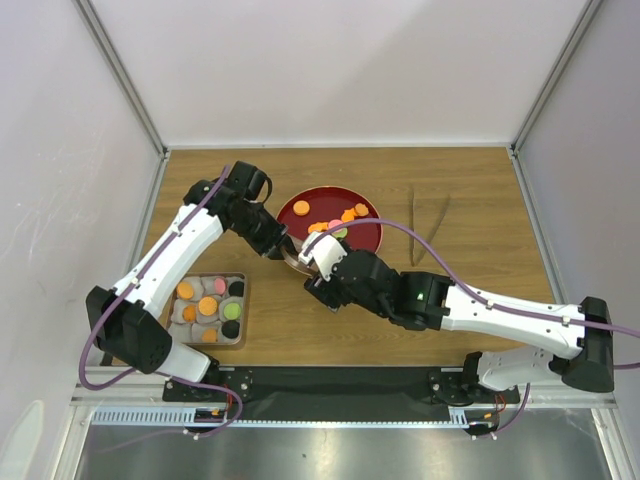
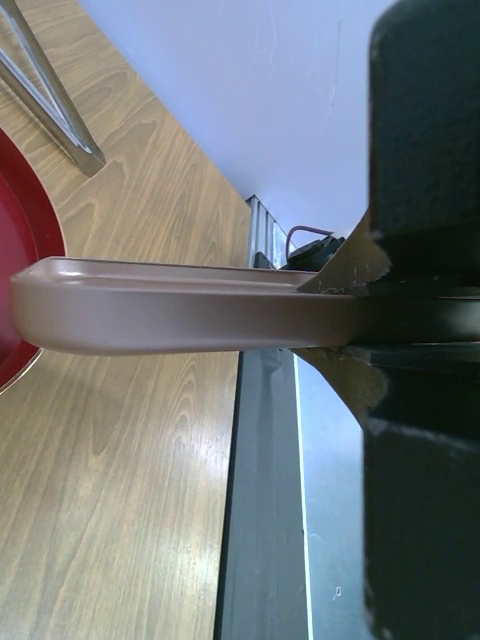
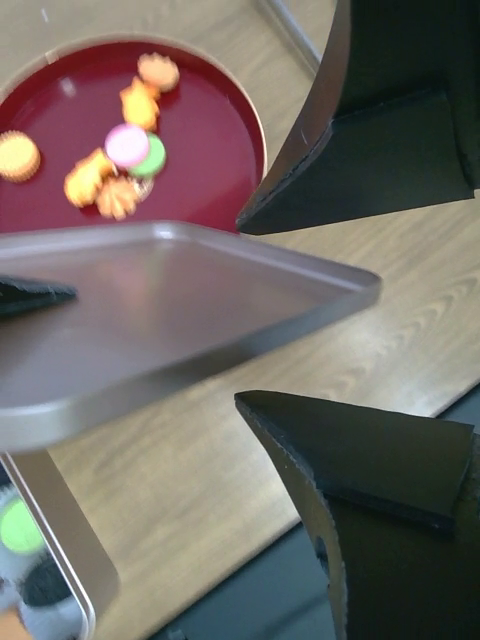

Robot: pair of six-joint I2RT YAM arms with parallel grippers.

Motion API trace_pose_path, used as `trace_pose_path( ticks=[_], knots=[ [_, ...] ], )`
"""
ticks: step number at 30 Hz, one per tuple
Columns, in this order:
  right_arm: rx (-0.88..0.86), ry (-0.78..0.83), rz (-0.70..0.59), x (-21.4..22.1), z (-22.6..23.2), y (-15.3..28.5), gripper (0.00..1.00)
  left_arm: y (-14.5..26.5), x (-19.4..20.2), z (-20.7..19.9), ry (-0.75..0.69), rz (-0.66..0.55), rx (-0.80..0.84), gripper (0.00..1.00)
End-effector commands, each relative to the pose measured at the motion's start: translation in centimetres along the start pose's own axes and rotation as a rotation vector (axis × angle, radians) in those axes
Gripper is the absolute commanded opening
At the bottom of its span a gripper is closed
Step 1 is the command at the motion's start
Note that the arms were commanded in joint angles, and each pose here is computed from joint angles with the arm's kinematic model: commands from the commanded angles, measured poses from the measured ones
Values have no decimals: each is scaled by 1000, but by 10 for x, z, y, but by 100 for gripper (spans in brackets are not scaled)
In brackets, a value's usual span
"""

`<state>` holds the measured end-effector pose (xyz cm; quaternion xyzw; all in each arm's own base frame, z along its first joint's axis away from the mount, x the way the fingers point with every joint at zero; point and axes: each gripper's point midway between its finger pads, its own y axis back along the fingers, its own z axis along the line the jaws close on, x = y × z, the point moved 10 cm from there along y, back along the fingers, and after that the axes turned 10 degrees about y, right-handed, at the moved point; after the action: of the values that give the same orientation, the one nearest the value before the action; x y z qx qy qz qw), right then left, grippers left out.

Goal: Pack the cookies

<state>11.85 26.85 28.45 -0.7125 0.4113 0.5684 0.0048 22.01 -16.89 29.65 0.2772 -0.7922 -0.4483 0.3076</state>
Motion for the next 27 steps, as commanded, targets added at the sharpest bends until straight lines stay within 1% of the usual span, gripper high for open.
trace_pose_path(
  ticks=[1,11,18,21,22,25,27],
  knots=[
    [116,20,-98,-25,-12,-1,68,17,6,-1,-4,38,65,0],
    [133,62,-124,-28,-10,-15,59,26,8,-11,-24,47,110,0],
    [147,89,-120,-27,-9,-21,53,30,8,-12,-27,57,133,0],
    [154,92,-126,-28,-9,-23,47,31,8,-12,-29,59,141,0],
    [160,93,-125,-28,-9,-24,43,32,8,-12,-28,59,144,0],
    [163,97,-131,-30,-10,-24,37,34,8,-13,-30,58,154,0],
    [161,100,-136,-31,-10,-25,33,35,8,-15,-33,61,160,3]
  ],
)
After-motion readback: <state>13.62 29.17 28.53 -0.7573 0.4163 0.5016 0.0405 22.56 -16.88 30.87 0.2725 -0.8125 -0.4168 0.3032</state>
